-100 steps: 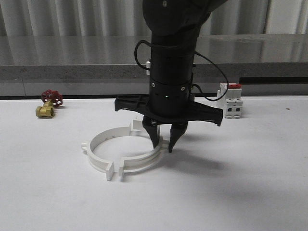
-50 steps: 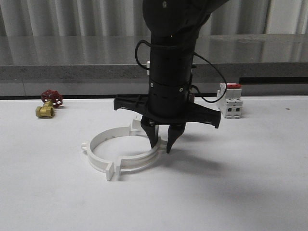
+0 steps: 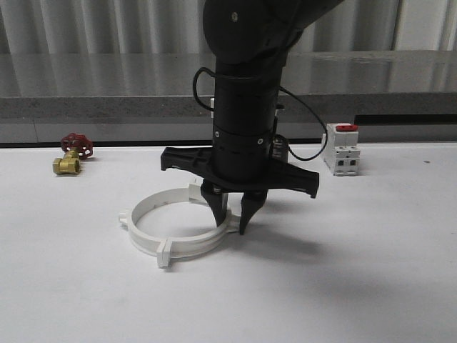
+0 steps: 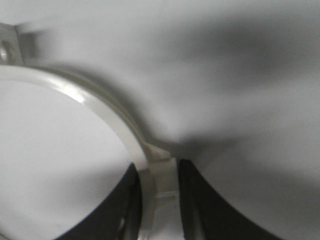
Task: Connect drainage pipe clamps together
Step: 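Carry the clamp half to the first half and join their ends, then open the right gripper and lift it away from the ring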
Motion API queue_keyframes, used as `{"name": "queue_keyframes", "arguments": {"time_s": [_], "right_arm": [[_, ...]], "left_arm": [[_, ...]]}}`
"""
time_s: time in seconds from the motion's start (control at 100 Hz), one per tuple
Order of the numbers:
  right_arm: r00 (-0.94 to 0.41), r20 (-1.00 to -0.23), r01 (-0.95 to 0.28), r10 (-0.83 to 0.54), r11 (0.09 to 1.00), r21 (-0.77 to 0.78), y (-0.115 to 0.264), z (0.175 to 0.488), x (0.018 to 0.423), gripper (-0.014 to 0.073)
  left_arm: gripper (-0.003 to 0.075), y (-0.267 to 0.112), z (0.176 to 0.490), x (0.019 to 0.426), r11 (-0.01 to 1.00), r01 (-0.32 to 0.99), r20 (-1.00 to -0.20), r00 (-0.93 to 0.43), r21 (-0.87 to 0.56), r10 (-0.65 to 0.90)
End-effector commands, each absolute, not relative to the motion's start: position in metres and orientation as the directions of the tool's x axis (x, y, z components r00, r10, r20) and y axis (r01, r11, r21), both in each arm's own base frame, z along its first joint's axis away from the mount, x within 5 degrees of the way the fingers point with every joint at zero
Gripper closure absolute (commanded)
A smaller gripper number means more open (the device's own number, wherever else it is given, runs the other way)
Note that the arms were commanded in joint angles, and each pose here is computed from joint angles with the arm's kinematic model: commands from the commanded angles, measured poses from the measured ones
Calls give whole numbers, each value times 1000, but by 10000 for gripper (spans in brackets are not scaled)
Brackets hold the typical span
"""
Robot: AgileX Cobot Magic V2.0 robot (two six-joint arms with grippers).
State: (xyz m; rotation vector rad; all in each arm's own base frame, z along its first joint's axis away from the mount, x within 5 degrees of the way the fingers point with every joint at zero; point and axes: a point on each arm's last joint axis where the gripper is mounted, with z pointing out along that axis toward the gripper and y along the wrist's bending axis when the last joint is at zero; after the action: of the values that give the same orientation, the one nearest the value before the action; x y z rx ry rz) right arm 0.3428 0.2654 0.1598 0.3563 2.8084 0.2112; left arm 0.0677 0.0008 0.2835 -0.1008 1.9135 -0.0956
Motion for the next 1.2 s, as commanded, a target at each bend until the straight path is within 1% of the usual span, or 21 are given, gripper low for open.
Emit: {"name": "queue_keyframes", "arguments": {"time_s": [0.0,0.07,0.26,0.33,0.4,0.55,0.62,0.69,0.84,0.95,1.01,1.06,1.19], "right_arm": [[-906,-324,201,272,951,237,267,186,345,537],[-906,-325,201,272,950,237,267,186,345,484],[-903,-342,187,259,955,230,267,186,346,256],[-902,-347,183,255,957,225,267,186,346,205],[-902,-348,182,253,958,223,266,186,346,191],[-900,-354,180,254,957,229,266,189,347,191],[-895,-370,172,250,957,232,267,196,348,191],[-886,-405,138,223,964,230,266,207,350,191],[-848,-510,49,146,979,199,257,241,349,191],[-800,-591,8,106,986,166,242,272,348,191],[-759,-647,-18,77,990,140,229,296,346,191],[-731,-679,-24,60,993,114,216,312,345,191],[-689,-723,-2,43,998,62,178,344,336,191]], "left_arm": [[741,0,298,69,993,-2,-961,-253,-118,-114],[741,0,298,69,993,-2,-961,-253,-118,-114],[741,0,298,69,993,-2,-961,-253,-118,-114],[741,0,298,69,993,-2,-961,-253,-118,-114],[741,0,298,69,993,-2,-961,-253,-118,-114],[741,0,298,69,993,-2,-961,-253,-118,-114],[741,0,298,69,993,-2,-961,-253,-118,-114],[741,0,298,69,993,-2,-961,-253,-118,-114],[741,0,298,69,993,-2,-961,-253,-118,-114],[741,0,298,69,993,-2,-961,-253,-118,-114],[741,0,298,69,993,-2,-961,-253,-118,-114],[741,0,298,69,993,-2,-961,-253,-118,-114],[741,0,298,69,993,-2,-961,-253,-118,-114]]}}
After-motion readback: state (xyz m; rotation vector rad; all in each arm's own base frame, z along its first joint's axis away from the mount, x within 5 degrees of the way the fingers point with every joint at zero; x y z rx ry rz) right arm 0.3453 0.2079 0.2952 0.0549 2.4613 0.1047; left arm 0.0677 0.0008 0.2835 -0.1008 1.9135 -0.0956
